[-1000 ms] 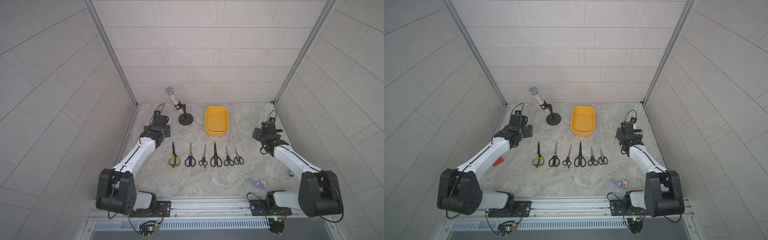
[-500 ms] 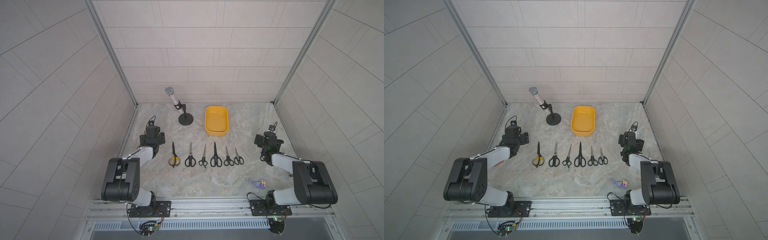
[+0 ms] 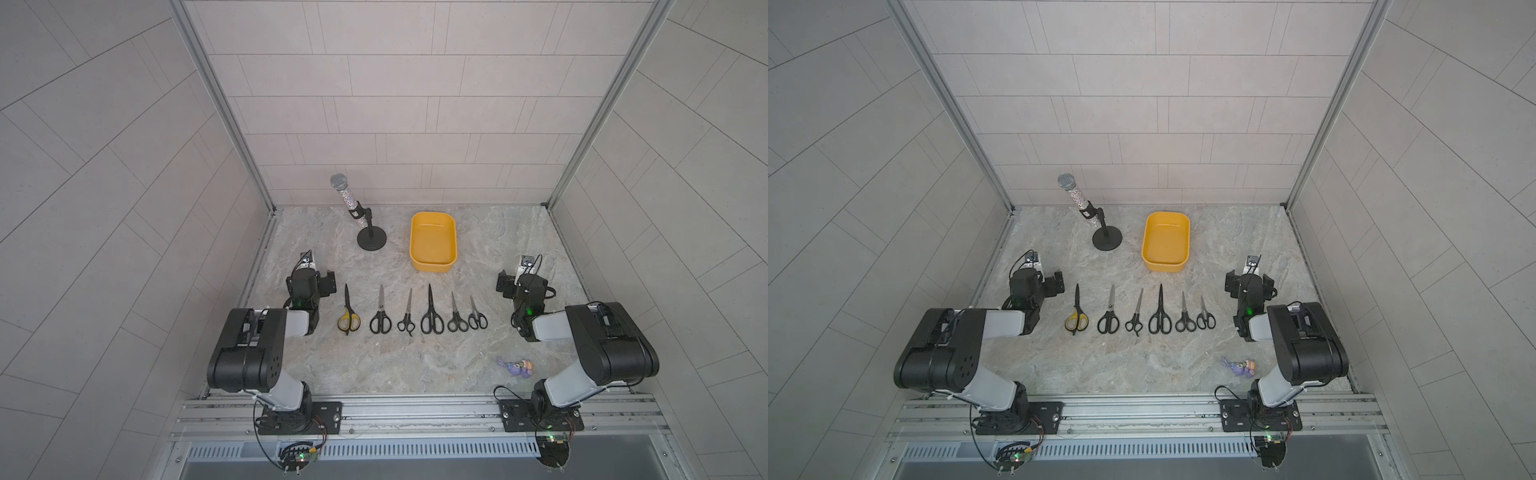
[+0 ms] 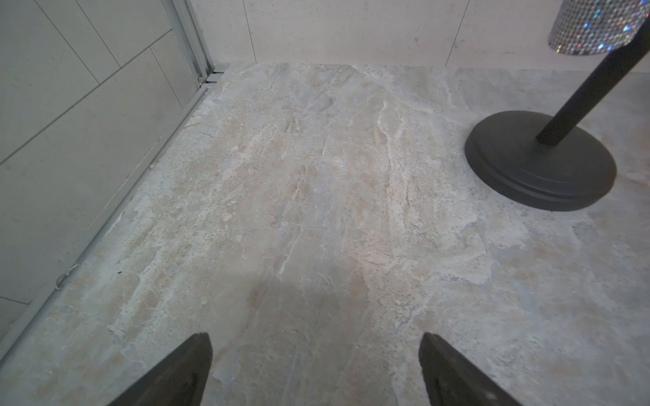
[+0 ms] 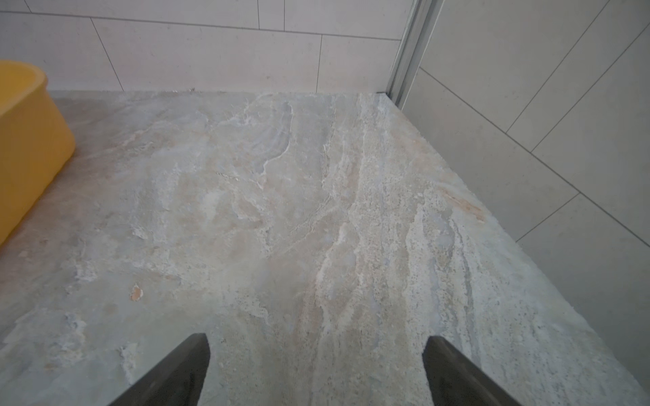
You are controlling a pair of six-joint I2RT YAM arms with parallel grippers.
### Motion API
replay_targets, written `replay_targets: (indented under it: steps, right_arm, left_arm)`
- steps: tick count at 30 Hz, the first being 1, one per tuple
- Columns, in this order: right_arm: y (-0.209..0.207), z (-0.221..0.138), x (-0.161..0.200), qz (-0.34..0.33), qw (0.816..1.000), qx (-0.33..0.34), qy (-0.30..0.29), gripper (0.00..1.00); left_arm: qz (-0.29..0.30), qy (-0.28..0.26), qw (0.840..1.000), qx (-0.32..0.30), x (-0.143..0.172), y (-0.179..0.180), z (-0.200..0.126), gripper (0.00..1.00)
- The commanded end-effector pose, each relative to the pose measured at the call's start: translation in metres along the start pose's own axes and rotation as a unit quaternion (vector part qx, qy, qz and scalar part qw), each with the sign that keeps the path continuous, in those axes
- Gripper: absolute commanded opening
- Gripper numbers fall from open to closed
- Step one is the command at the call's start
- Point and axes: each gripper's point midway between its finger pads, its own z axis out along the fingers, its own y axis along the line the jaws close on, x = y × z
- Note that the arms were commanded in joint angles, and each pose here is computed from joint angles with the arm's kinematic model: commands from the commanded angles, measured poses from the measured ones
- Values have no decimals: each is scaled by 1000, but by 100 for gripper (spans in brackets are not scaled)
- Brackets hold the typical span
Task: Take the scissors out of the storage box
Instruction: Reset both arms
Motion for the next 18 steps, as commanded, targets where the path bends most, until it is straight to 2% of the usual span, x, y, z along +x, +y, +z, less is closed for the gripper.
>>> replay_targets:
  steps: [1, 7, 18]
  right_arm:
    - [-1, -1, -10, -3, 1000, 7, -17, 100]
    - [-1, -1, -12, -2, 1000, 8, -26, 100]
    - [-1, -1, -11, -2, 1000, 8, -23, 100]
  left_arm:
    - [2, -35, 999, 14, -21, -5, -2, 100]
    - [1, -58, 998, 16, -23, -6, -2, 100]
    - [7, -52, 998, 30, -21, -11, -1, 100]
